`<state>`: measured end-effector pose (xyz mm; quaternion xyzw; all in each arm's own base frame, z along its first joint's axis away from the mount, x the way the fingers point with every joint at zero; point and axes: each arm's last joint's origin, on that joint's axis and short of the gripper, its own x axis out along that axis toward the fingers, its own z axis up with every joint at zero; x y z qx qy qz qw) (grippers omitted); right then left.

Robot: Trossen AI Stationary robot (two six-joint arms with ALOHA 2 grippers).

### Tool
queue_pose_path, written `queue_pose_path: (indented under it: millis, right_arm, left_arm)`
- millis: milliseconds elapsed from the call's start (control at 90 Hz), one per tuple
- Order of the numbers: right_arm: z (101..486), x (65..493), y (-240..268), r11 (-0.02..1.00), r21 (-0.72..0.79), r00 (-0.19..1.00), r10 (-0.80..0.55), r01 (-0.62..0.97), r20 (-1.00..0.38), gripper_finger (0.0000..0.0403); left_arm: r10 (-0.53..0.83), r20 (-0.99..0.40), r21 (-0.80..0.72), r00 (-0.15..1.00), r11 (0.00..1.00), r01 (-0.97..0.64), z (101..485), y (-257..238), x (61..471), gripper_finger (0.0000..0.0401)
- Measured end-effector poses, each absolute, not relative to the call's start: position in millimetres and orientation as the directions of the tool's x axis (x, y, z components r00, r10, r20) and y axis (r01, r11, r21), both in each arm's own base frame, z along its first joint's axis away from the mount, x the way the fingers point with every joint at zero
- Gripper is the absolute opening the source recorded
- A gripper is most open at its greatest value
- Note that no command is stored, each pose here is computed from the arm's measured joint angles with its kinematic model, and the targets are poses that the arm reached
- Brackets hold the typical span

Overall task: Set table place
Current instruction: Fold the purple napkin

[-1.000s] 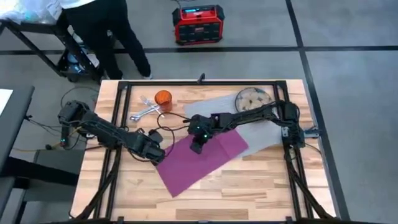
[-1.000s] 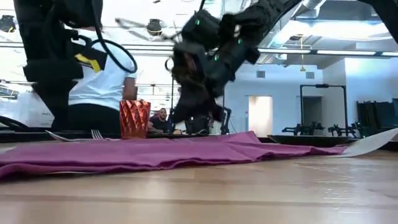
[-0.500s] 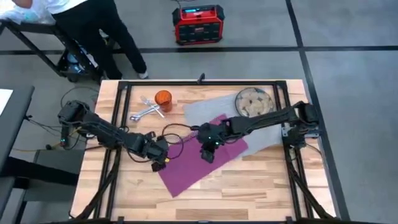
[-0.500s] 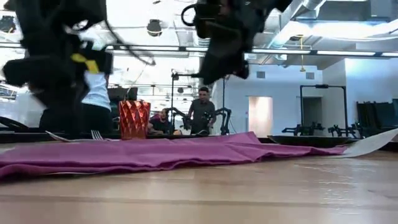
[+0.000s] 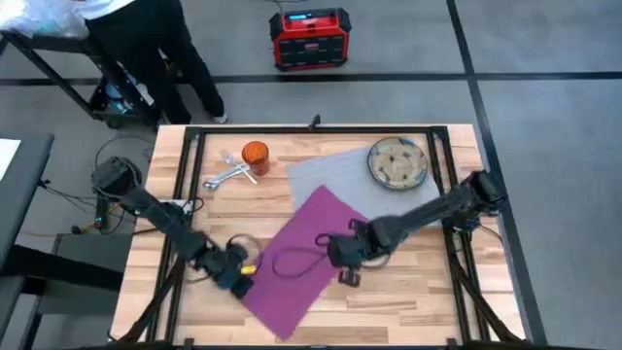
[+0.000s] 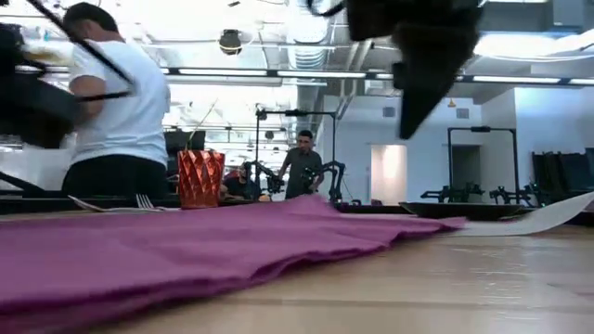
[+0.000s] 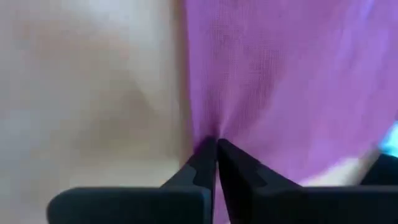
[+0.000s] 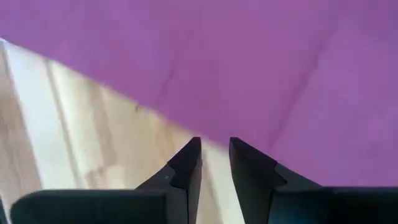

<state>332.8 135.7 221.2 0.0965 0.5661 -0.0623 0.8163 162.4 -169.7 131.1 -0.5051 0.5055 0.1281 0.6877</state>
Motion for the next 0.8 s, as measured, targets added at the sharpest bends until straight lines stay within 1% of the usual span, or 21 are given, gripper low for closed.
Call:
queue_pose_path:
  millis: [44, 100, 211, 300, 378, 467, 578, 644, 722, 800]
  right_arm:
    - [221.4, 329.7, 143.3, 0.975, 0.078, 0.360, -0.001, 0.207, -0.933, 0.0069]
    - [221.8, 327.0, 150.2, 0.976, 0.062, 0.376, -0.021, 0.207, -0.926, 0.0069]
    - [225.7, 324.1, 157.8, 0.973, 0.059, 0.419, -0.042, 0.223, -0.907, 0.0069]
    - [231.2, 326.0, 159.1, 0.969, 0.093, 0.463, -0.024, 0.229, -0.886, 0.0069]
    - [235.0, 330.0, 160.9, 0.964, 0.134, 0.510, -0.001, 0.228, -0.860, 0.0069]
    - [236.5, 333.3, 159.4, 0.960, 0.157, 0.535, 0.010, 0.230, -0.845, 0.0069]
    - [225.0, 343.4, 150.2, 0.946, 0.229, 0.563, 0.064, 0.228, -0.824, 0.0061]
    - [210.1, 345.9, 136.9, 0.927, 0.260, 0.558, 0.069, 0.271, -0.827, 0.0043]
    - [195.2, 347.5, 122.1, 0.890, 0.308, 0.570, 0.069, 0.336, -0.819, 0.0013]
    - [184.5, 345.3, 109.3, 0.862, 0.315, 0.555, 0.049, 0.397, -0.831, 0.0006]
  left_arm:
    - [-0.367, -0.789, -0.611, 0.492, 0.401, -0.682, 135.1, -182.3, 159.7, 0.0000]
    - [-0.377, -0.742, -0.670, 0.555, 0.368, -0.645, 142.5, -196.7, 158.3, 0.0000]
    - [-0.270, -0.641, -0.760, 0.718, 0.354, -0.545, 163.3, -208.7, 165.0, 0.0000]
    - [-0.129, -0.525, -0.803, 0.841, 0.402, -0.440, 182.8, -207.3, 181.6, 0.0000]
    - [-0.065, -0.463, -0.792, 0.884, 0.479, -0.379, 198.2, -203.2, 198.5, 0.0000]
    - [-0.030, -0.471, -0.726, 0.882, 0.581, -0.368, 206.1, -189.9, 217.9, 0.0000]
    - [0.009, -0.557, -0.581, 0.830, 0.711, -0.397, 201.5, -163.9, 235.1, 0.0000]
    - [0.018, -0.644, -0.470, 0.765, 0.779, -0.414, 194.5, -146.1, 240.7, 0.0000]
    - [-0.007, -0.735, -0.372, 0.678, 0.840, -0.395, 187.6, -127.9, 244.5, 0.0000]
    - [-0.059, -0.808, -0.318, 0.586, 0.881, -0.349, 182.2, -112.6, 245.8, 0.0000]
